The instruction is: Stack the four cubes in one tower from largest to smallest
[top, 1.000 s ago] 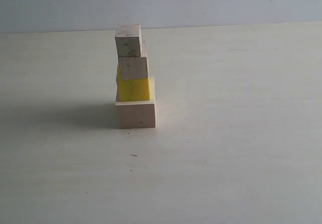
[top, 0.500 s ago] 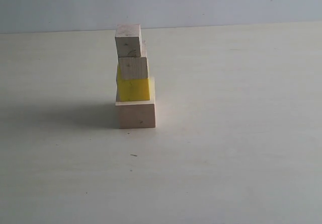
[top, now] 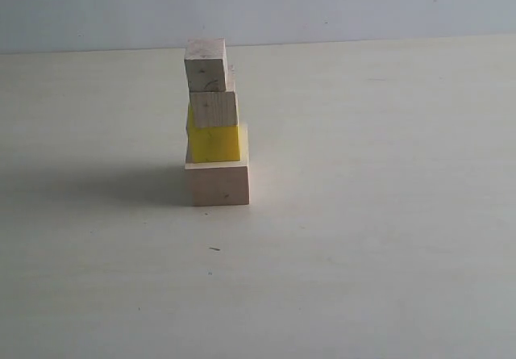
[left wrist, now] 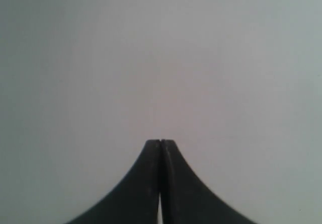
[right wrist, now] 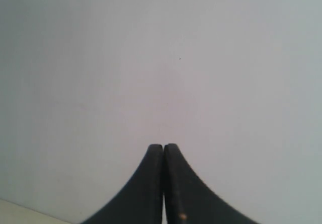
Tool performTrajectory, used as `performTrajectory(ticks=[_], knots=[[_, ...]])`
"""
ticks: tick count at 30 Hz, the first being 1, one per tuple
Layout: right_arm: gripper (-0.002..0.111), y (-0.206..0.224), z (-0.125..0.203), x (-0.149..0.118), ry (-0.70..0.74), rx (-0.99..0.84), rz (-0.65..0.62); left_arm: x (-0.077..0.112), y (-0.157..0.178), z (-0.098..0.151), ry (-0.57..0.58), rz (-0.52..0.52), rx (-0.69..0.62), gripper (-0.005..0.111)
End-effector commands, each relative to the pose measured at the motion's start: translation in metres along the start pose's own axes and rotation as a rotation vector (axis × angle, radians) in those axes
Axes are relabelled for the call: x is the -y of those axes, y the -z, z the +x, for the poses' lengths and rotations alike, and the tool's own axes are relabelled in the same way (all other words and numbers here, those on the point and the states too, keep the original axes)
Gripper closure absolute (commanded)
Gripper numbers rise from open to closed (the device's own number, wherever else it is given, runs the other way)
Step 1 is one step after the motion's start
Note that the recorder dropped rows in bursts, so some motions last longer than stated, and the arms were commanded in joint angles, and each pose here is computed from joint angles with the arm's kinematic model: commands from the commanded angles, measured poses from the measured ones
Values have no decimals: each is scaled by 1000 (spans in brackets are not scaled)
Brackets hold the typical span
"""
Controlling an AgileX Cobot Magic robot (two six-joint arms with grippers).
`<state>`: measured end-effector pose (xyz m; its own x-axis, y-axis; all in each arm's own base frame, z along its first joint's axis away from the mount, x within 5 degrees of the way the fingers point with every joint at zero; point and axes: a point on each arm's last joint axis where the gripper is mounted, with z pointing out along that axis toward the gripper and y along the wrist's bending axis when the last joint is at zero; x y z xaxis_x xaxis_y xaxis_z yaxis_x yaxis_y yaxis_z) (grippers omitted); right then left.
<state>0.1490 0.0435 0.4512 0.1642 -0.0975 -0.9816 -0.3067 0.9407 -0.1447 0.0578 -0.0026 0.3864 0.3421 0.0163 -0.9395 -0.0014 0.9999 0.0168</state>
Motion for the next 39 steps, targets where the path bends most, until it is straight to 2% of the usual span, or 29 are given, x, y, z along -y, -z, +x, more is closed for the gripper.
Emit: performTrajectory(ticks=[1, 5, 10, 14, 24, 32, 39], knots=[[108, 0, 1, 1, 1, 2, 11, -4, 3, 8, 6, -49, -13, 107], [108, 0, 1, 1, -1, 2, 11, -5, 8, 16, 8, -60, -20, 107], [108, 0, 1, 1, -1, 2, 11, -10, 23, 48, 100, -132, -48, 107], [108, 0, 1, 1, -1, 2, 11, -9, 30, 73, 67, -133, -83, 107], [108, 0, 1, 1, 1, 2, 11, -9, 50, 106, -20, -197, -211, 107], [108, 0, 1, 1, -1, 2, 11, -8, 59, 137, -22, -195, -294, 107], [108, 0, 1, 1, 1, 2, 11, -7, 64, 162, 4, -173, -435, 107]])
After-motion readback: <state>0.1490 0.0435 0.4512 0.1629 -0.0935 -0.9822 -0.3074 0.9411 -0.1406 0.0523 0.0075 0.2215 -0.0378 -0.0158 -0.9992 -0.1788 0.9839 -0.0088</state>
